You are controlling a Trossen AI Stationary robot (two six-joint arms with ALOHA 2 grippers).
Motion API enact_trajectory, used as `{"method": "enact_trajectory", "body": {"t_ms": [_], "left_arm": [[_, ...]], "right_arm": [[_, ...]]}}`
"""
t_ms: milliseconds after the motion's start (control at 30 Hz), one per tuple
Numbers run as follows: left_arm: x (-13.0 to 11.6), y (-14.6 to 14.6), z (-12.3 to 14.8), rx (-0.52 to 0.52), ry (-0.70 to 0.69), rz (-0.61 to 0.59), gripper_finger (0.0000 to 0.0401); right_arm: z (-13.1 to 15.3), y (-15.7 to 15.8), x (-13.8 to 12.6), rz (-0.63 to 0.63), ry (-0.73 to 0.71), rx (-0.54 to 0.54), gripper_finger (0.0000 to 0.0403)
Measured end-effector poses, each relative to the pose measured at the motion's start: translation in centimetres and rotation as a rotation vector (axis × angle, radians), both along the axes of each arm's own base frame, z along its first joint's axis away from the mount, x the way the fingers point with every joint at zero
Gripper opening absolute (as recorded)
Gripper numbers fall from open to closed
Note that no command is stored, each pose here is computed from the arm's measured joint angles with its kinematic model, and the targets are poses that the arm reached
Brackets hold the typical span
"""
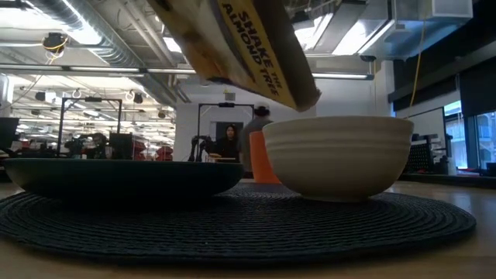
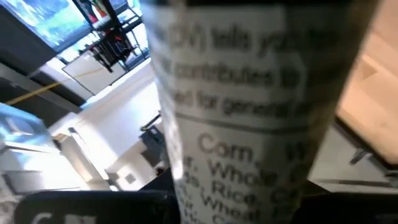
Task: Arrange a breakfast setting
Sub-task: Pour the cereal from the blue cereal box into the white bowl
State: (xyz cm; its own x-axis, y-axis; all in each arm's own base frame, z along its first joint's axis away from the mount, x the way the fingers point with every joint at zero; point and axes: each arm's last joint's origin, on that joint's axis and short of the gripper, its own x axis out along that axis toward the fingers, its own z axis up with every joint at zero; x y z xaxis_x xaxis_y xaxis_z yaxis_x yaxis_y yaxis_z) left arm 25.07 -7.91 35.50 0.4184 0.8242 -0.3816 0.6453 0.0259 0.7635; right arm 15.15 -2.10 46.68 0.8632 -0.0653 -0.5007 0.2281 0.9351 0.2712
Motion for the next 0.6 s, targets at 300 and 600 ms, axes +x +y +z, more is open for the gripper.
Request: {"method": "enact_trajectory", "body": {"t_ms": [300, 600], "left_arm": [[0.9, -0.6, -1.1, 0.065, 0.051, -0.072, 0.0082], [1.6, -0.9, -1.0, 0.113, 0.026, -0.087, 0.0082]], "right_arm": [[0.0, 0.0, 0.0, 0.0, 0.0, 0.0, 0.0177], [0.0, 0.0, 0.0, 0.009, -0.001, 0.006, 0.0177]]}}
